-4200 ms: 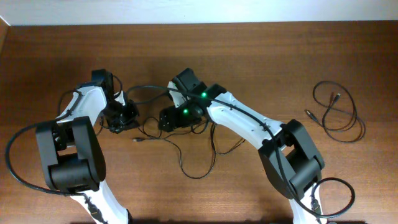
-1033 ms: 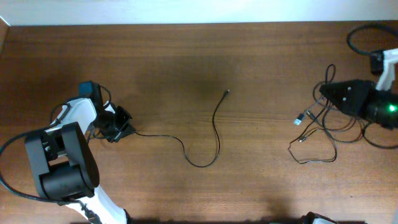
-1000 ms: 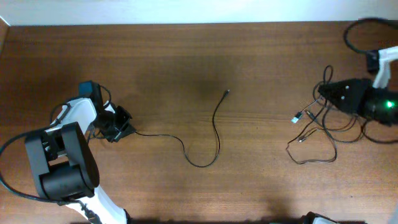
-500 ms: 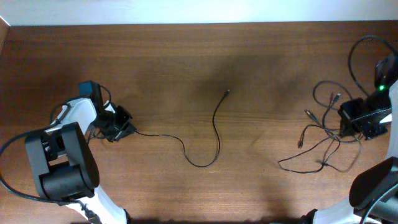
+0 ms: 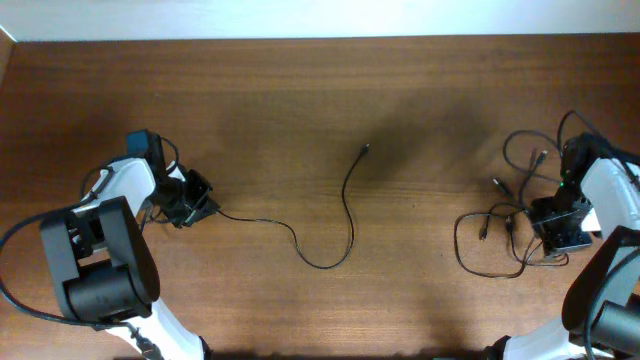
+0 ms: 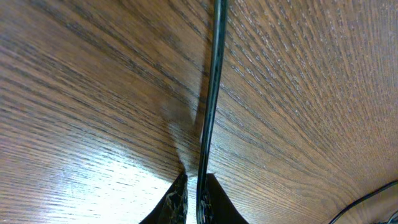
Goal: Untangle cables
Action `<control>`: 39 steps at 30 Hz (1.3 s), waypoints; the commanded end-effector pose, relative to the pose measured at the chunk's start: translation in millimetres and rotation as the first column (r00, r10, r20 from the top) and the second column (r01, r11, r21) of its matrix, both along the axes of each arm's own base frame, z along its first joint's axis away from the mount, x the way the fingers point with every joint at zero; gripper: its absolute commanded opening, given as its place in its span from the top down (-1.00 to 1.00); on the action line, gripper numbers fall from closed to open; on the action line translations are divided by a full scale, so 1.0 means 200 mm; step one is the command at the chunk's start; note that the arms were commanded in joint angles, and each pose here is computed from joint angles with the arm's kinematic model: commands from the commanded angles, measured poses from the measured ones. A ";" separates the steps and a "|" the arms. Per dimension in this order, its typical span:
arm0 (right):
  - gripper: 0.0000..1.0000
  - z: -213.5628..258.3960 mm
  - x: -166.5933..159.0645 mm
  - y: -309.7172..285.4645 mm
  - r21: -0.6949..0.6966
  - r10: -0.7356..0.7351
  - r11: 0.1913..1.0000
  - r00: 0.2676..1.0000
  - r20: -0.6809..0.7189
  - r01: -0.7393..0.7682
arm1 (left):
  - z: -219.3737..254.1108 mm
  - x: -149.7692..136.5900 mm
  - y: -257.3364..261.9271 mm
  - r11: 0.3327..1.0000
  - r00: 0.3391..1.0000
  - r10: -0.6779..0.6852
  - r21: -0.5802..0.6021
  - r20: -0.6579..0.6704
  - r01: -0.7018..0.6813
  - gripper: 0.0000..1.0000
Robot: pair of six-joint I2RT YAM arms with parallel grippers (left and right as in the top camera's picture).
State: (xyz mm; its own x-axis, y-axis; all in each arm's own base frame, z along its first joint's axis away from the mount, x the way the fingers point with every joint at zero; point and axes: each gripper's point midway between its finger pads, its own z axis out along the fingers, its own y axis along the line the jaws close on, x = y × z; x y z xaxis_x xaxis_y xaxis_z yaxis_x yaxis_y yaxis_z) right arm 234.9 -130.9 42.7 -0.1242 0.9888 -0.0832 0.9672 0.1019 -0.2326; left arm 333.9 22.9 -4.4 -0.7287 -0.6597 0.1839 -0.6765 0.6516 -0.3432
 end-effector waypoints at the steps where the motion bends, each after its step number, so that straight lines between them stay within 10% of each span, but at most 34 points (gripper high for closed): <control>1: -0.16 -0.03 -0.01 -0.07 -0.080 -0.004 0.997 1.000 0.005 0.005 | -0.17 -0.10 0.05 0.997 0.995 0.003 0.073 -0.099 0.005 0.77; 5: -0.18 -0.05 -0.06 -0.06 -0.079 0.000 0.997 1.000 -0.028 -0.003 | -0.17 -0.09 0.05 0.997 0.995 0.002 0.074 -0.098 0.005 0.76; 12: -0.92 -0.12 -0.16 -0.02 -0.062 -0.022 0.998 0.996 -0.081 0.017 | -0.17 -0.09 0.05 0.997 0.995 0.002 0.074 -0.095 0.005 0.76; 17: -0.92 -0.29 -0.06 0.03 -0.019 -0.033 0.999 0.997 0.074 0.035 | -0.17 -0.09 0.05 0.997 0.995 0.002 0.074 -0.095 0.005 0.76; 18: -0.83 -0.32 -0.04 0.04 -0.003 -0.027 1.000 0.994 0.107 0.028 | -0.17 -0.09 0.05 0.997 0.995 0.003 0.074 -0.095 0.004 0.76; 20: 0.06 -0.33 -0.03 0.05 0.001 -0.024 1.000 0.992 0.121 0.024 | -0.17 -0.09 0.05 0.997 0.995 0.002 0.074 -0.095 0.005 0.76; 26: 0.14 -0.32 -0.06 0.06 0.016 -0.005 1.000 0.996 0.088 0.003 | -0.17 -0.09 0.05 0.997 0.995 0.002 0.075 -0.095 0.005 0.77; 29: 0.92 -0.32 -0.07 0.07 0.029 0.035 0.999 0.996 0.084 -0.038 | -0.17 -0.09 0.05 0.997 0.995 0.003 0.076 -0.096 0.005 0.76; 34: 0.92 -0.10 0.19 0.31 0.279 0.449 0.775 0.806 0.386 -0.566 | -0.17 -0.09 0.05 0.997 0.995 0.003 0.078 -0.096 0.005 0.77; 39: 0.92 0.33 0.48 0.23 0.085 0.534 0.739 0.659 0.530 -0.668 | -0.17 -0.09 0.05 0.997 0.995 0.002 0.078 -0.096 0.005 0.78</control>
State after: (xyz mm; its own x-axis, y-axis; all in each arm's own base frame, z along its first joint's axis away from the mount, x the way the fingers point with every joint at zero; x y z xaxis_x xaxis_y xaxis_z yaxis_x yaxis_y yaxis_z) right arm 292.2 -80.6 55.8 -0.6247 0.7731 0.1097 0.7763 0.5997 0.1942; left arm 334.1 22.9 -4.4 -0.7289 -0.6596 0.1836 -0.6762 0.6514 -0.3442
